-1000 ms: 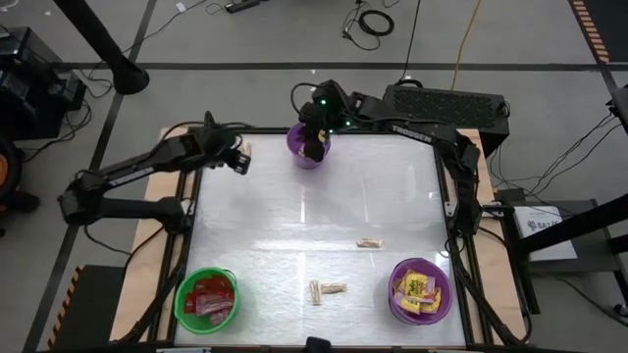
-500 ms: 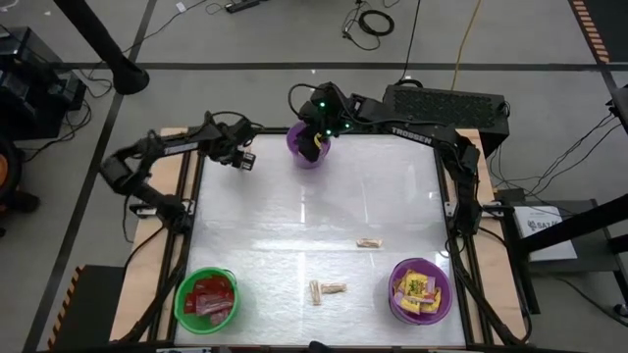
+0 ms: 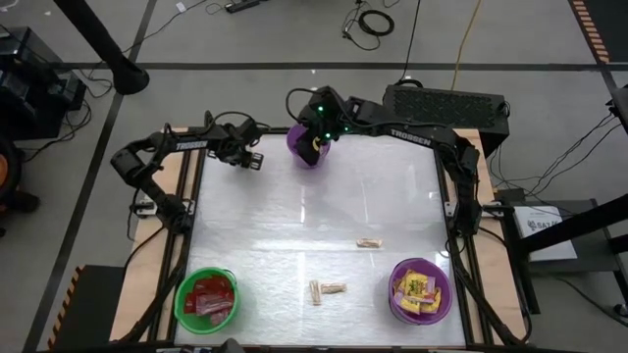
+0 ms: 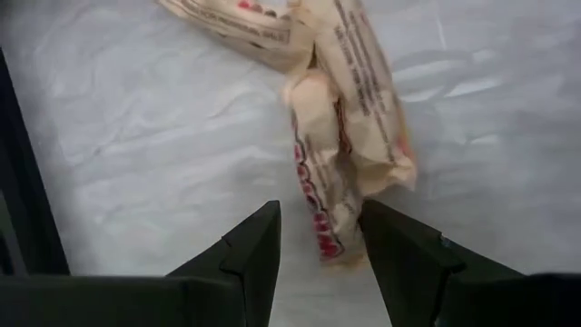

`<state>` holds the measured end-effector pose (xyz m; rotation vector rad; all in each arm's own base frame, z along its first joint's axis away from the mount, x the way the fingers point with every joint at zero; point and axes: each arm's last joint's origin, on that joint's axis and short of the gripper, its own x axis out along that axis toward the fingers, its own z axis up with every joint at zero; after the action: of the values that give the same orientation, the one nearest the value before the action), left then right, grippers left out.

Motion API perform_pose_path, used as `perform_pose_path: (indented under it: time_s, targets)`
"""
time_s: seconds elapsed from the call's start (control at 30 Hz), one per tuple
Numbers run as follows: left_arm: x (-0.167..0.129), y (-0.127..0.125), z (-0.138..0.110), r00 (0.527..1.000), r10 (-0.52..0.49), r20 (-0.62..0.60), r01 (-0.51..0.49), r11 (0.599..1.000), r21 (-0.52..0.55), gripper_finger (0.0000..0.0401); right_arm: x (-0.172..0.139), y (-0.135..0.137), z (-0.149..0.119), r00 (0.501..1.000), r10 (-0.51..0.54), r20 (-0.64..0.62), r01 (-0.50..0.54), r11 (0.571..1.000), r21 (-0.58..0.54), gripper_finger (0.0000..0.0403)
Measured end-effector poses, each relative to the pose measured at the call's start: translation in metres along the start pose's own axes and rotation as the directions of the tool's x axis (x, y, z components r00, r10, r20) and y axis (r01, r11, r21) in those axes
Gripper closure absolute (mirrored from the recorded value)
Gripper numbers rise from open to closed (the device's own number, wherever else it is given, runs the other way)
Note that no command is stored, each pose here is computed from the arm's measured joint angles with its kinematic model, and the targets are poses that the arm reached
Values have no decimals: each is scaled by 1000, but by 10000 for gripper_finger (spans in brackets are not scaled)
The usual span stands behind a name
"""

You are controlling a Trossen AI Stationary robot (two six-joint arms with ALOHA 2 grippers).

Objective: Sort candy by brand, put in halloween buckets
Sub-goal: Put the white chocolate into the top purple bucket

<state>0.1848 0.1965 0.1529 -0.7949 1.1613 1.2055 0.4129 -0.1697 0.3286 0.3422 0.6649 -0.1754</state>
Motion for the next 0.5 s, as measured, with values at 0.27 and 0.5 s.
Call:
perform_pose_path:
  time_s: [0.27, 0.5]
  targets:
    - [0, 0, 1, 1000, -5, 5, 5, 1000, 1, 237, 0, 0, -4, 999, -2, -41, 1, 1000, -20, 298]
    - [7, 2, -8, 1000, 5, -14, -5, 1000, 5, 237, 0, 0, -6, 998, -4, -60, 2, 999, -32, 298]
